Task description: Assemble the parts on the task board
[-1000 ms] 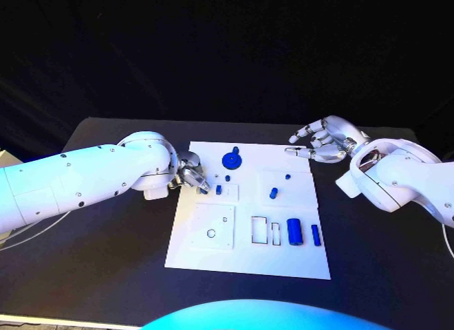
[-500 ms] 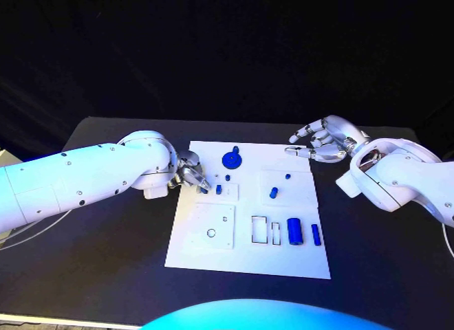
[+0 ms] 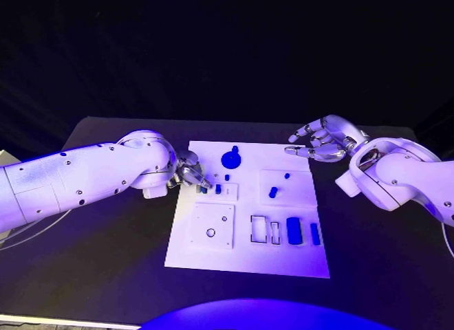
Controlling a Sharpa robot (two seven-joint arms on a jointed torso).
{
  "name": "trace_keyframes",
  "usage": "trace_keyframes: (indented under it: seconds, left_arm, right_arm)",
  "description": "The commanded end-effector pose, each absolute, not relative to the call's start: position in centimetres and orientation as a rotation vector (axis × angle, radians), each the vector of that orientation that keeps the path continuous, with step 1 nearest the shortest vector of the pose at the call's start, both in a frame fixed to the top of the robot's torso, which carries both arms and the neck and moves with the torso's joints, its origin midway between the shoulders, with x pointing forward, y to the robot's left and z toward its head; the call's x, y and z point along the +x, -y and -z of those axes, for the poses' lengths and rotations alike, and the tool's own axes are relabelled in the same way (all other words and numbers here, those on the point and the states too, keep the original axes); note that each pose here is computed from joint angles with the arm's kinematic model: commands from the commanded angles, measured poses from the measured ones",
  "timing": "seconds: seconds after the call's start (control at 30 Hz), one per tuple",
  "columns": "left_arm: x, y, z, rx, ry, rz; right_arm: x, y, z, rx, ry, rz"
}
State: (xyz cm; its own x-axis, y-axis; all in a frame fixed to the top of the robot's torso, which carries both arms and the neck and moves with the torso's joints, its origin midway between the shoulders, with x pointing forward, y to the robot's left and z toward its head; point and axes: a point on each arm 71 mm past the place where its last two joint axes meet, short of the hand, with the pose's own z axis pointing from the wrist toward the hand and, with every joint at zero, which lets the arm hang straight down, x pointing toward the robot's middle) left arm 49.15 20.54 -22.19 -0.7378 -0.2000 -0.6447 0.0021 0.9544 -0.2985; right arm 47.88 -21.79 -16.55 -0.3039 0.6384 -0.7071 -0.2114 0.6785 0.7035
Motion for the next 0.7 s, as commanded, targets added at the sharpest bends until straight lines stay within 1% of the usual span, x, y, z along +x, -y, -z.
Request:
trace_keyframes:
  seconds: [0.03,0.7]
  left_arm:
    - [48.95,-20.47,22.62,-0.137,-2.398,0.357]
    - [48.73,-20.1,22.61,-0.13,-2.408,0.374]
  right_arm:
    - [47.81,21.68,16.57,0.331,-1.687,-0.88]
    - [47.82,21.68,16.58,0.332,-1.688,-0.879]
